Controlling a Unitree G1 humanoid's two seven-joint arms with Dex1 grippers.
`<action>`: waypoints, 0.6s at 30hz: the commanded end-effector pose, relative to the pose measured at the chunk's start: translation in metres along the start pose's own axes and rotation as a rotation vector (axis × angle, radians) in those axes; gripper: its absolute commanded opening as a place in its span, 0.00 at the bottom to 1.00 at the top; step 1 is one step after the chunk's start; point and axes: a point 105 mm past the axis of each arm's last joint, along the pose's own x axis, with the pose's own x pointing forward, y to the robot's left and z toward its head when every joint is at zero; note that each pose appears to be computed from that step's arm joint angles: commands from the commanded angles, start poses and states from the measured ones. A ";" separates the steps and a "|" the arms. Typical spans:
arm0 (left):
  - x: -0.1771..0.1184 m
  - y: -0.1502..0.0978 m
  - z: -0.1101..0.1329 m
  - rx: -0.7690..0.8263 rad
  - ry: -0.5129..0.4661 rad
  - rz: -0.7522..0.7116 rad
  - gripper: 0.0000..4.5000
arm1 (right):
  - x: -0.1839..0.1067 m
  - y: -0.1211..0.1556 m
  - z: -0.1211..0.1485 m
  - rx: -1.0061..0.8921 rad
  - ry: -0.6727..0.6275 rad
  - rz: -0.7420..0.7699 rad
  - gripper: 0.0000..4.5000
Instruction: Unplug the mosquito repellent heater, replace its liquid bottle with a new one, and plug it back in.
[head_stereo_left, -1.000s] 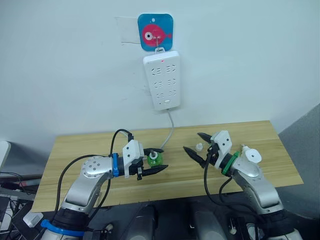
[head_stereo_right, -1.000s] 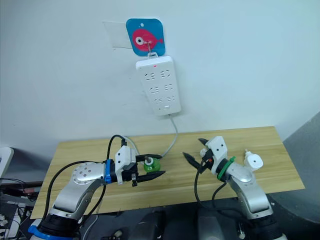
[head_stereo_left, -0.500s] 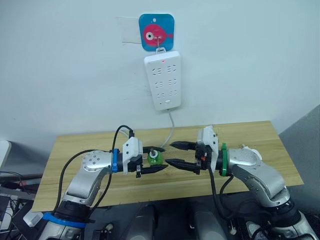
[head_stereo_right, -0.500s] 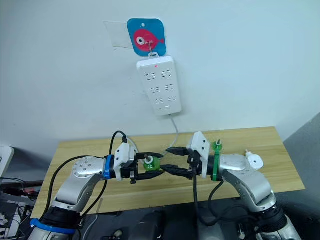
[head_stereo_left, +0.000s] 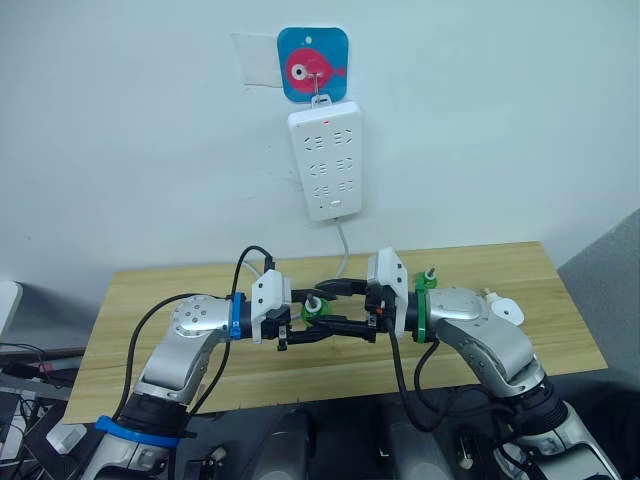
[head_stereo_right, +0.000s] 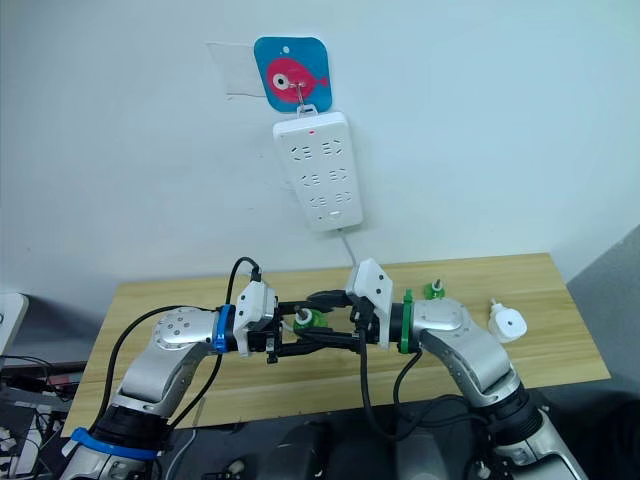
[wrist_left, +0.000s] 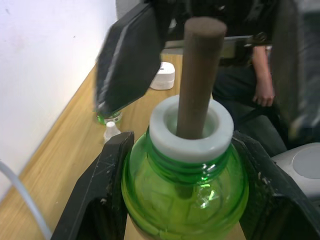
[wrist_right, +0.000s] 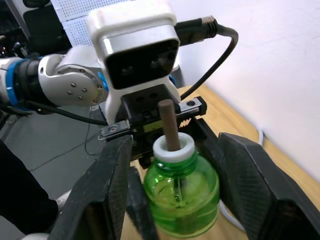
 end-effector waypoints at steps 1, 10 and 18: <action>0.003 0.002 0.012 0.045 -0.032 -0.004 0.51 | 0.006 0.003 0.008 -0.058 -0.027 0.028 0.64; 0.004 0.006 0.014 0.059 -0.036 0.004 0.51 | 0.008 -0.003 -0.003 -0.108 0.020 0.007 0.19; 0.002 0.005 0.019 0.045 -0.077 0.025 0.72 | -0.007 -0.013 0.004 -0.035 -0.018 -0.060 0.19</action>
